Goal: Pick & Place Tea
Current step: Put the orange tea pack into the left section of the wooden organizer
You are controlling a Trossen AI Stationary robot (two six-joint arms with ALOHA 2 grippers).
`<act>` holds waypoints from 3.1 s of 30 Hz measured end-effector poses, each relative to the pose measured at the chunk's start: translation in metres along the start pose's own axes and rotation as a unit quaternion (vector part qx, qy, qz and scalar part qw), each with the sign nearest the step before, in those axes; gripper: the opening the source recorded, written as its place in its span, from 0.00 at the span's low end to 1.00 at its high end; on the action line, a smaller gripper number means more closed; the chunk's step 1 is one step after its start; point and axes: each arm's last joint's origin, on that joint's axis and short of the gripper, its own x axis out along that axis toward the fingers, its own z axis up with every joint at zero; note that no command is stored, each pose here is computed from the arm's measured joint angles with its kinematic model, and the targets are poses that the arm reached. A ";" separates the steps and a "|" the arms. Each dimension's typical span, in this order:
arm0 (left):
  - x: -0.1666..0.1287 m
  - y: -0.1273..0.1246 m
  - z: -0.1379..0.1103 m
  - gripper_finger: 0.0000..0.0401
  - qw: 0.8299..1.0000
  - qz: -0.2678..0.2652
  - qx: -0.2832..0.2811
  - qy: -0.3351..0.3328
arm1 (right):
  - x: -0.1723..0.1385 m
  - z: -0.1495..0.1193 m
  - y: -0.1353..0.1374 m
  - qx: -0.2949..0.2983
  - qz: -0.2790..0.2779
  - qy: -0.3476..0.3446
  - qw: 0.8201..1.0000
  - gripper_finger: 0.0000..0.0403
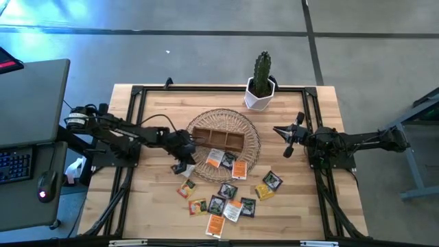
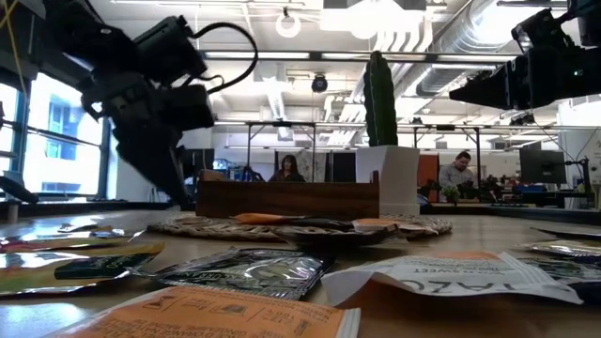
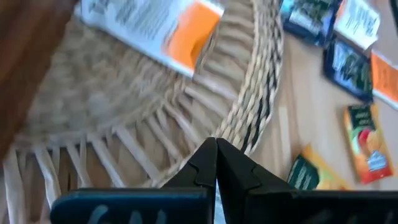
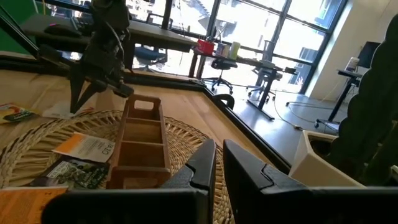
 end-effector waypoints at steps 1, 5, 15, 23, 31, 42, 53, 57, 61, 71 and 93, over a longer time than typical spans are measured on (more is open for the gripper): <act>-0.001 -0.001 0.003 0.00 1.000 0.000 0.001 0.001 | 0.000 0.000 0.000 0.000 0.000 0.000 1.000 0.07; -0.004 -0.004 0.012 0.00 1.000 0.009 0.000 0.027 | 0.000 0.000 0.000 0.000 0.000 0.000 1.000 0.07; -0.020 -0.014 0.038 0.16 0.995 0.024 0.059 0.081 | 0.000 0.000 0.000 0.000 0.000 0.000 1.000 0.07; -0.021 -0.017 0.034 0.47 0.981 0.017 0.099 0.168 | 0.000 0.000 0.000 0.000 0.000 0.000 1.000 0.07; 0.012 -0.027 0.018 0.55 0.955 0.050 0.184 0.229 | 0.000 0.000 0.000 -0.001 0.001 0.001 1.000 0.07; 0.023 -0.028 0.018 0.25 0.947 0.127 0.196 0.219 | 0.000 0.000 0.000 0.000 0.001 0.001 1.000 0.07; 0.021 -0.030 0.028 0.05 0.959 0.140 0.127 0.209 | 0.000 0.000 0.000 -0.001 0.001 0.001 1.000 0.07; 0.011 -0.040 0.054 0.01 0.969 0.166 0.101 0.155 | 0.000 0.000 0.000 -0.001 0.001 0.001 1.000 0.07; -0.003 -0.047 0.078 0.02 0.962 0.230 0.099 0.114 | 0.000 0.000 0.000 -0.001 0.002 0.001 1.000 0.07; -0.040 -0.054 0.113 0.02 0.898 0.430 0.087 -0.025 | 0.000 0.001 0.000 0.016 0.001 -0.005 1.000 0.07; -0.137 -0.010 0.039 0.02 0.867 0.403 -0.063 -0.286 | -0.002 0.018 -0.005 -0.010 -0.027 -0.089 0.996 0.07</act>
